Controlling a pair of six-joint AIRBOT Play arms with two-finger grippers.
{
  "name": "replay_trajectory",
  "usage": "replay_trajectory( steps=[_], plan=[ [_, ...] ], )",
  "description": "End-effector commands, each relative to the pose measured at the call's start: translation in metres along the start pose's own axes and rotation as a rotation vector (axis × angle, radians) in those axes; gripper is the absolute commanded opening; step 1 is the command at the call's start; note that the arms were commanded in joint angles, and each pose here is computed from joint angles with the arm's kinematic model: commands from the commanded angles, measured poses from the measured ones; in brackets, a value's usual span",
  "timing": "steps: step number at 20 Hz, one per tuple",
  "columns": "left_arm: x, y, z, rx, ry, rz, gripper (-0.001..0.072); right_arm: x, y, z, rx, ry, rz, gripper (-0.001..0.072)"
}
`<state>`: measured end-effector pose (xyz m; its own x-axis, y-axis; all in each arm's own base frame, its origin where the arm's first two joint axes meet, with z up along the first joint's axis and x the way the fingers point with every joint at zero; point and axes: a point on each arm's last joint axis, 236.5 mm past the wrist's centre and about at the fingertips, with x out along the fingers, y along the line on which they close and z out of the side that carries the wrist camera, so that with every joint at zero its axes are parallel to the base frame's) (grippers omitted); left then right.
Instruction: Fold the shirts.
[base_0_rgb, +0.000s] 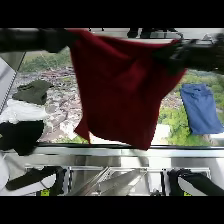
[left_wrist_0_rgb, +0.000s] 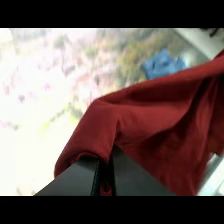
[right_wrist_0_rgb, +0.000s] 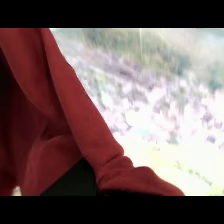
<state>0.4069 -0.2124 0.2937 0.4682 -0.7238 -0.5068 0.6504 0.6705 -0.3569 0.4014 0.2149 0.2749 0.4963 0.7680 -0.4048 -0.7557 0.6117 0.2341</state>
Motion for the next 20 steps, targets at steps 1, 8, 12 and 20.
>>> replay_trajectory(
  steps=[1, 8, 12, 20],
  plan=[
    [0.089, 0.1, -0.1, -0.278, 0.291, -0.038, 0.0017, 0.103, -0.079, -0.09, 0.214, 0.178, 0.03, 0.0017],
    [0.15, 0.228, -0.2, -0.569, 0.434, -0.004, 0.0623, 0.196, -0.142, -0.194, 0.487, 0.242, 0.076, 0.0323],
    [0.145, 0.248, -0.199, -0.596, 0.451, 0.002, 0.0695, 0.118, -0.168, -0.168, 0.582, 0.261, 0.012, 0.0324],
    [0.157, 0.259, -0.195, -0.502, 0.433, 0.074, 0.0693, -0.005, -0.109, -0.283, 0.889, 0.54, -0.176, 0.0324]
  ],
)
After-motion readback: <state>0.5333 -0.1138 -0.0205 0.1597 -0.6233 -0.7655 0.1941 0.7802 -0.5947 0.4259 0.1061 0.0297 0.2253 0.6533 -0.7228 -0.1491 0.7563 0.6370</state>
